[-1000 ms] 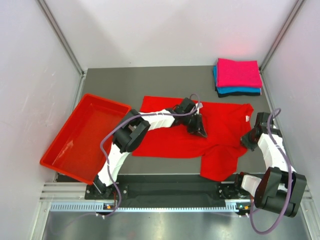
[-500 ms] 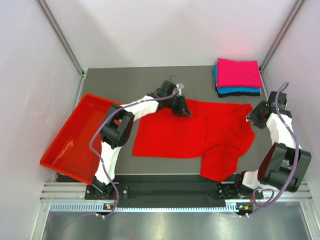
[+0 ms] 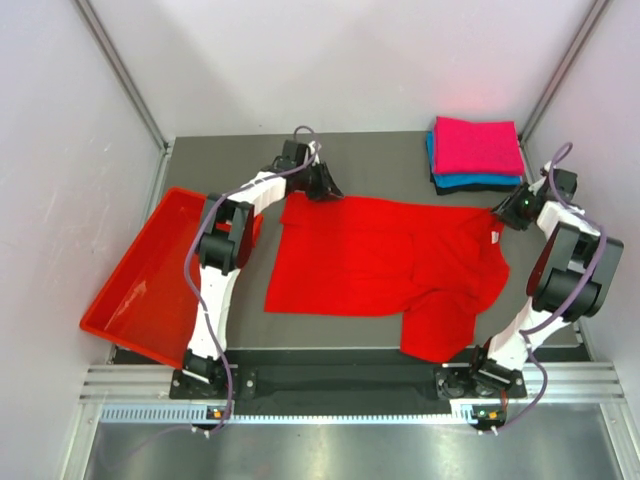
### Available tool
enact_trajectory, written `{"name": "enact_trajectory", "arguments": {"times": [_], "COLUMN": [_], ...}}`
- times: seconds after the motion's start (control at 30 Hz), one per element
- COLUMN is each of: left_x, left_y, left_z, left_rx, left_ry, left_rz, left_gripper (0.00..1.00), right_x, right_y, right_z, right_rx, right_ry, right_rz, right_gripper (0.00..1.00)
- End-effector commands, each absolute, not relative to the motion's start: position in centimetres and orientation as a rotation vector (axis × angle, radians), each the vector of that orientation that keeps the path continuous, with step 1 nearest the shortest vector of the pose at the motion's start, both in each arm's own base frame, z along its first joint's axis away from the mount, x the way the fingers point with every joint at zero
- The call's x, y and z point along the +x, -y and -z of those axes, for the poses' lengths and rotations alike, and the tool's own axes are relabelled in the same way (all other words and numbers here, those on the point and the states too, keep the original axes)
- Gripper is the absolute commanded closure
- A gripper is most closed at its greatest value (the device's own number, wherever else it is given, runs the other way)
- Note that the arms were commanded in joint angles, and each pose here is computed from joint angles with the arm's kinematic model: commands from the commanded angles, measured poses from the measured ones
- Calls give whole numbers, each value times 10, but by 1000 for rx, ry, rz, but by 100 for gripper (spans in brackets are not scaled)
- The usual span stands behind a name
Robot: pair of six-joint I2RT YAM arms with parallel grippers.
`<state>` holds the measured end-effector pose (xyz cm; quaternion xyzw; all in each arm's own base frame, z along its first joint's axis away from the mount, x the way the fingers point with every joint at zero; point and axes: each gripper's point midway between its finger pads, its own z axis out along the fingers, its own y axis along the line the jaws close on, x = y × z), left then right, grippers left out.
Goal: Fold and stack the t-shirts
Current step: Fold the tshirt
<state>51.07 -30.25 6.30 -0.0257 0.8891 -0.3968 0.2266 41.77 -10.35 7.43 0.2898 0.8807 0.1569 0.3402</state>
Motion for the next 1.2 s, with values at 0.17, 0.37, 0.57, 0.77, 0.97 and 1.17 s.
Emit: {"name": "enact_trajectory", "arguments": {"times": [0.17, 0.37, 0.57, 0.77, 0.97, 1.17], "left_x": [534, 531, 527, 526, 528, 531], "left_y": [291, 285, 278, 256, 243, 250], "left_z": [-52, -42, -32, -13, -4, -14], "left_rx": [-60, -61, -77, -148, -181, -162], "left_ry": [-2435, -2461, -2486, -2550, -2573, -2535], "left_rz": [1048, 1008, 968, 821, 781, 844], "left_gripper": [74, 74, 74, 75, 75, 75], "right_x": [454, 458, 458, 444, 441, 449], "right_y": [127, 126, 131, 154, 154, 152], "right_z": [-84, -70, -55, -62, -56, -48], "right_rx": [679, 690, 712, 754, 786, 788], "right_ry": [-2199, -2209, -2215, -2146, -2141, -2132], "right_rz": [-423, -451, -449, -393, -433, -478], "right_gripper": [69, 68, 72, 100, 100, 88]}}
